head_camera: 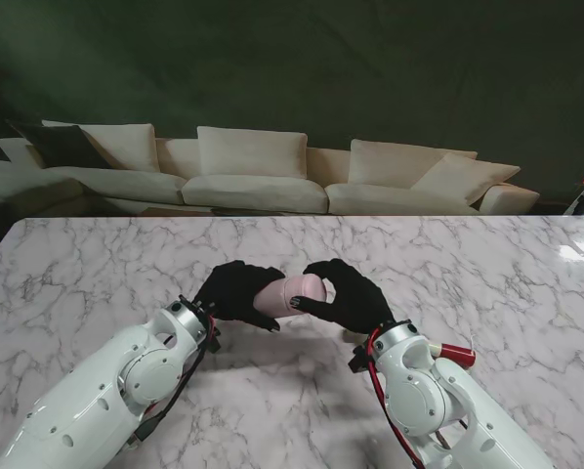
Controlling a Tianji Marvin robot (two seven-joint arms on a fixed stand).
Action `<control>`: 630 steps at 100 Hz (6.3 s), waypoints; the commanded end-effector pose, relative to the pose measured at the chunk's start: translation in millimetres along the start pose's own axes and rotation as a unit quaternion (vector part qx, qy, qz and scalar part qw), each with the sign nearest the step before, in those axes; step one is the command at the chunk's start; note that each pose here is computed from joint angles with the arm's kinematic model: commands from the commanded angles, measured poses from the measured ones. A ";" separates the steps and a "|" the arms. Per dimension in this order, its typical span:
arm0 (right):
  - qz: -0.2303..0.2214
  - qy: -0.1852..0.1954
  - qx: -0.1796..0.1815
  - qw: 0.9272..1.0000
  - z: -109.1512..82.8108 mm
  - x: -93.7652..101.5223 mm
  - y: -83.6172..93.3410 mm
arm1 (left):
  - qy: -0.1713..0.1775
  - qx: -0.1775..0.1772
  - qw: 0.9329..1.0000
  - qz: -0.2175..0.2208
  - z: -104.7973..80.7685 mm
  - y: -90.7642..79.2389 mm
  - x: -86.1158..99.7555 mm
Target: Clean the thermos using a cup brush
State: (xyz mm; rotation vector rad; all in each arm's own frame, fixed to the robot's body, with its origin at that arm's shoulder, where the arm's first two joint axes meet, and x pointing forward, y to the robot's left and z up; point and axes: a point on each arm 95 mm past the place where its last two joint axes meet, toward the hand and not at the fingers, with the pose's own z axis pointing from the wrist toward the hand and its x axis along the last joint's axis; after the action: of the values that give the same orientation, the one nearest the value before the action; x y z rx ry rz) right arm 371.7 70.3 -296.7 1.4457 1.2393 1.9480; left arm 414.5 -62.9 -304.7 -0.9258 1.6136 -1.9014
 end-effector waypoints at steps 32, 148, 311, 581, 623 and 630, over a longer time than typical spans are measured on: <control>0.018 0.103 0.018 0.994 2.5 0.3 -3.1 | -0.002 -0.001 1.000 0.002 4.4 -4.0 4.7; 0.096 0.138 -0.073 0.983 -3.9 -5.0 11.5 | 0.003 0.007 1.000 0.007 2.0 -7.8 6.2; 0.027 0.163 0.039 0.985 1.4 -7.3 -7.9 | 0.008 0.004 1.000 0.011 8.2 -9.2 6.5; -0.281 -0.140 0.027 0.949 -1.9 -169.5 54.5 | 0.021 0.016 0.999 0.017 5.0 -7.6 3.6; -0.365 -0.145 0.092 0.915 5.4 -200.6 24.5 | 0.022 0.015 0.999 0.018 4.4 -8.2 5.8; -0.371 -0.146 0.100 0.912 5.1 -203.2 21.2 | 0.022 0.015 0.999 0.019 4.5 -8.7 5.8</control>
State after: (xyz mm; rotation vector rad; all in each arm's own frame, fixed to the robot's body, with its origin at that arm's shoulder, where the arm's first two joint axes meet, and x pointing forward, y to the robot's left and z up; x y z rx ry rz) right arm 456.2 -84.2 -385.0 1.0367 1.5671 1.1072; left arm 414.7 -65.3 -298.3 -0.8501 1.6046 -1.9245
